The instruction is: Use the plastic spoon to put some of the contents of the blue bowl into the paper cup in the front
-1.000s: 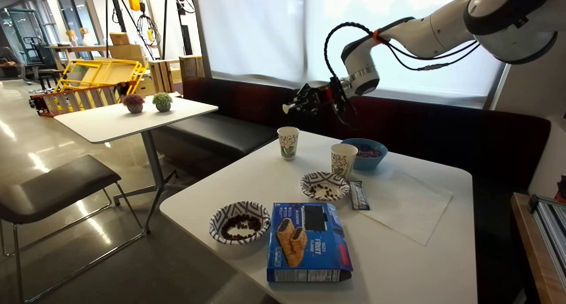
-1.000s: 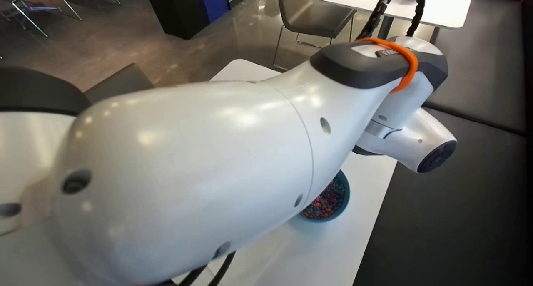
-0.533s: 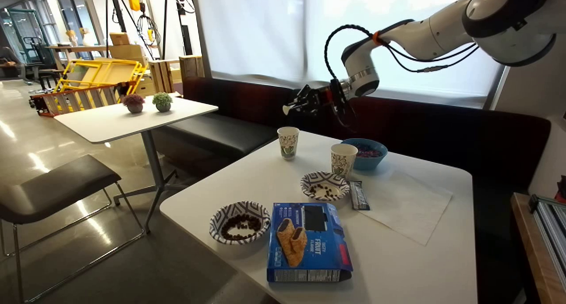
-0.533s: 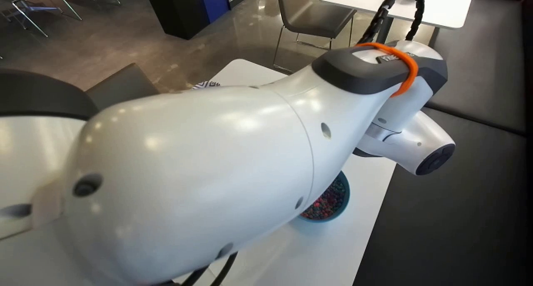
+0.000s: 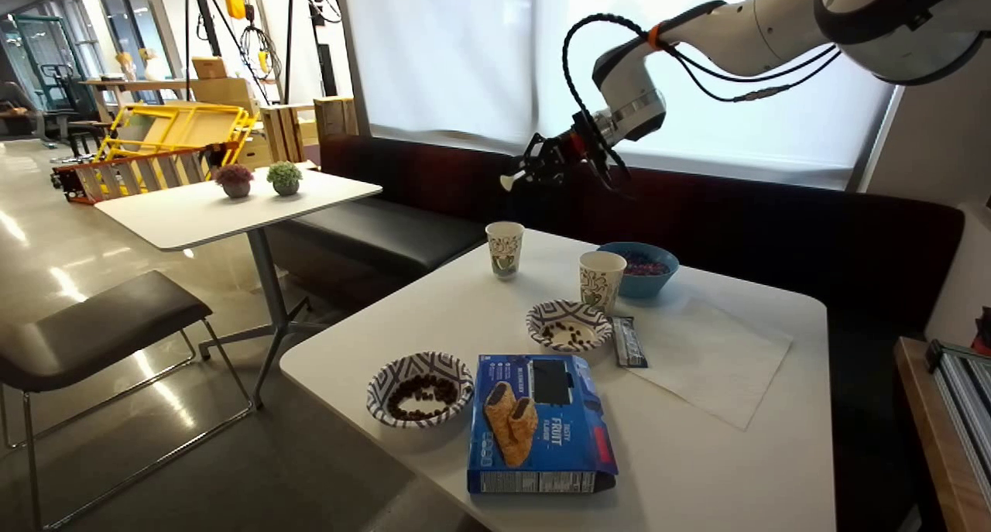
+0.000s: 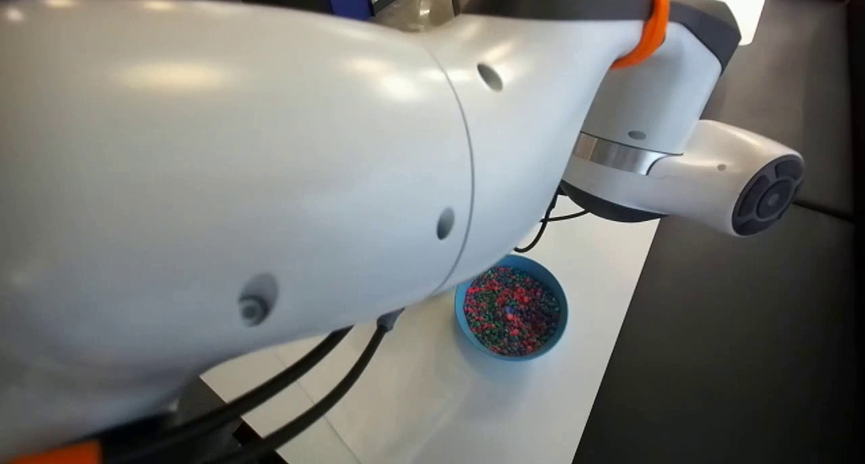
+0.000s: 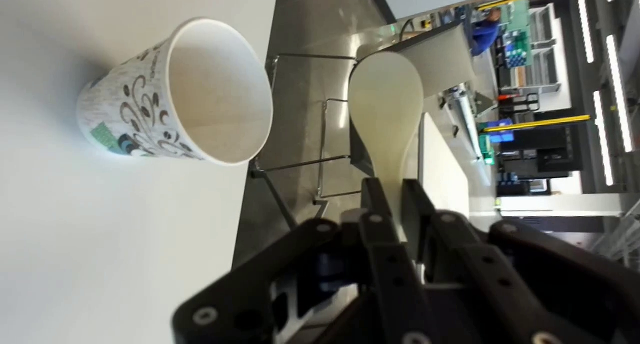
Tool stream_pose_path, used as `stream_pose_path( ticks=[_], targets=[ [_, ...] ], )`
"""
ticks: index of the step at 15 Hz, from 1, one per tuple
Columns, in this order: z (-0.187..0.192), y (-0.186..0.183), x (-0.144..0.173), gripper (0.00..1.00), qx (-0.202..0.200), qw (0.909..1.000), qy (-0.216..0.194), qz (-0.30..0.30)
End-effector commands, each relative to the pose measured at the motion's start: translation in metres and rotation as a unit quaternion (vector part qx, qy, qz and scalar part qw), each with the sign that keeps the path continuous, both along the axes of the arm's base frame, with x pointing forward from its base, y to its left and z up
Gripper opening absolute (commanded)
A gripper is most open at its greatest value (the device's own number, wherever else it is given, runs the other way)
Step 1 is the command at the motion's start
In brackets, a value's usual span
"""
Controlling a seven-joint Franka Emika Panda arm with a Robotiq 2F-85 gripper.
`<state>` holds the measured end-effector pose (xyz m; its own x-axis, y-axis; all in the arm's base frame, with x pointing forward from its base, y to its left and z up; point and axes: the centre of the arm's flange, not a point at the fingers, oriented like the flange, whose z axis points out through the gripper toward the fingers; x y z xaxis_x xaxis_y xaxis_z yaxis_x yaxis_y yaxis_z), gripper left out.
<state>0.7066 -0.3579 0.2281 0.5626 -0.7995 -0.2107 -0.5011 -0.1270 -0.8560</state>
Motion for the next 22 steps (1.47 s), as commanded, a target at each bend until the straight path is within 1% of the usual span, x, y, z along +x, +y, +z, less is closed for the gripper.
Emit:
stream_pose_path(
  ticks=[1,3,5,7,9,12,15,16,18,19,20,21,22],
  targets=[
    [0.015,-0.001,-0.01,0.03,-0.039,0.9955,0.085,-0.017],
    [0.019,-0.006,-0.016,0.03,-0.051,0.9905,0.126,-0.019],
    [0.021,-0.012,-0.022,0.03,-0.064,0.9833,0.168,-0.025],
    [0.024,-0.021,-0.029,0.03,-0.076,0.9743,0.211,-0.027],
    [0.026,-0.028,-0.037,0.03,-0.083,0.9628,0.256,-0.024],
    [0.031,-0.037,-0.056,0.03,-0.088,0.9408,0.326,-0.024],
    [0.029,-0.048,-0.076,0.03,-0.088,0.914,0.394,-0.042],
    [0.027,-0.052,-0.085,0.03,-0.082,0.9043,0.416,-0.045],
    [0.027,-0.055,-0.101,0.03,-0.061,0.8855,0.46,-0.028],
    [0.024,-0.056,-0.107,0.03,-0.054,0.8851,0.461,-0.026],
    [0.021,-0.056,-0.111,0.03,-0.048,0.8827,0.466,-0.03],
    [0.02,-0.056,-0.114,0.03,-0.042,0.8836,0.465,-0.029],
    [0.022,-0.053,-0.119,0.03,-0.038,0.8779,0.477,-0.026]
  ],
)
